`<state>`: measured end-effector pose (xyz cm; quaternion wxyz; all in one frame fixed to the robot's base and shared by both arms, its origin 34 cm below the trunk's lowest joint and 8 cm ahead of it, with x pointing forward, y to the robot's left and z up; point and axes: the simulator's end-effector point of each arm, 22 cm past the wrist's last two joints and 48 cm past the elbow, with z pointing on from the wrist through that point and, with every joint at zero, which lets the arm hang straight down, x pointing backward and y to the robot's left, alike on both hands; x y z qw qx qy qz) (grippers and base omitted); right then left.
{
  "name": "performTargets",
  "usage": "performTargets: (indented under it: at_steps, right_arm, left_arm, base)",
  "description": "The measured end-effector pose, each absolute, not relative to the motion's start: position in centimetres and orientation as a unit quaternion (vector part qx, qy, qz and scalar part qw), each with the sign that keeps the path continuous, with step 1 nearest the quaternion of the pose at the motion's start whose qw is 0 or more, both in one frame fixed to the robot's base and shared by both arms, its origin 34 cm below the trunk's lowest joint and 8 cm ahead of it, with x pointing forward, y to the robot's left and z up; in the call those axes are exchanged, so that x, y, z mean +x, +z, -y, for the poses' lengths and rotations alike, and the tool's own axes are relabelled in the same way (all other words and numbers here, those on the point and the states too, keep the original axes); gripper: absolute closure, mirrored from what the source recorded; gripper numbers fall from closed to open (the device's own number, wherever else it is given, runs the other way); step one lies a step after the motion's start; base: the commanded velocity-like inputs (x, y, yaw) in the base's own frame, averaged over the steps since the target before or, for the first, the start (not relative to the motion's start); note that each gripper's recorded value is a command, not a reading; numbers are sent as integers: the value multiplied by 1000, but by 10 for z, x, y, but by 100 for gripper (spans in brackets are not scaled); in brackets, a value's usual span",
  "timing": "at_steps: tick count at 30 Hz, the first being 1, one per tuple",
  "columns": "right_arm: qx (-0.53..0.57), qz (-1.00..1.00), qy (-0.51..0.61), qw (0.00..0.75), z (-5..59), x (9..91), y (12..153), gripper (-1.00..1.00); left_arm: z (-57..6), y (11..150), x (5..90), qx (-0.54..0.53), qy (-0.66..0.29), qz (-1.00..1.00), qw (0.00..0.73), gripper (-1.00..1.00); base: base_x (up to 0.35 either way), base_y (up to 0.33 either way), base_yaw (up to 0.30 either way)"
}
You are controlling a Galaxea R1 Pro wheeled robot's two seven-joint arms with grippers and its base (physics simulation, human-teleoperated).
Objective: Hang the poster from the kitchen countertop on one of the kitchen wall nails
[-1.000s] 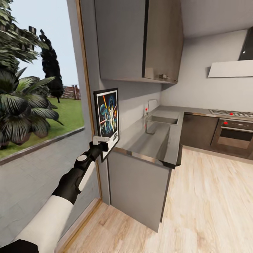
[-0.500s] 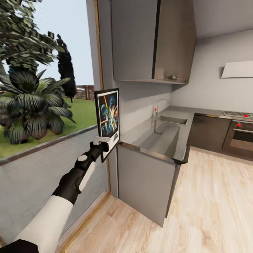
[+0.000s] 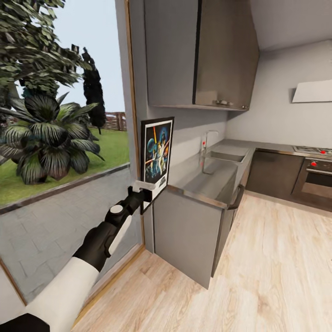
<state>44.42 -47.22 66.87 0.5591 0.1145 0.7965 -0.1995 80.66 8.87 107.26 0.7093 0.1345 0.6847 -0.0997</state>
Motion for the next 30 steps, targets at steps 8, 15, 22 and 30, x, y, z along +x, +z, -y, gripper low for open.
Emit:
performTargets:
  at_steps: [8,15,22,30]
  right_arm:
    - [108,-798,-196,560,469,445,668,-100]
    - [93,-806,-183,555,468,444,663,-100]
    - [-23,-822,-77,563,442,461,667,-100]
    - [-128,-832,23,539,427,488,683,-100]
  left_arm:
    - [-49,1087,782,196,-162,-680,687,100]
    - [-39,1099,756,241,-242,-666,663,100]
    - [-32,1089,716,324,-326,-648,608,100]
    - [-38,1069,694,368,-367,-642,565,100]
  base:
    - [-11,-11,1]
    - [0,0,0]
    - [0,0,0]
    - [0,0,0]
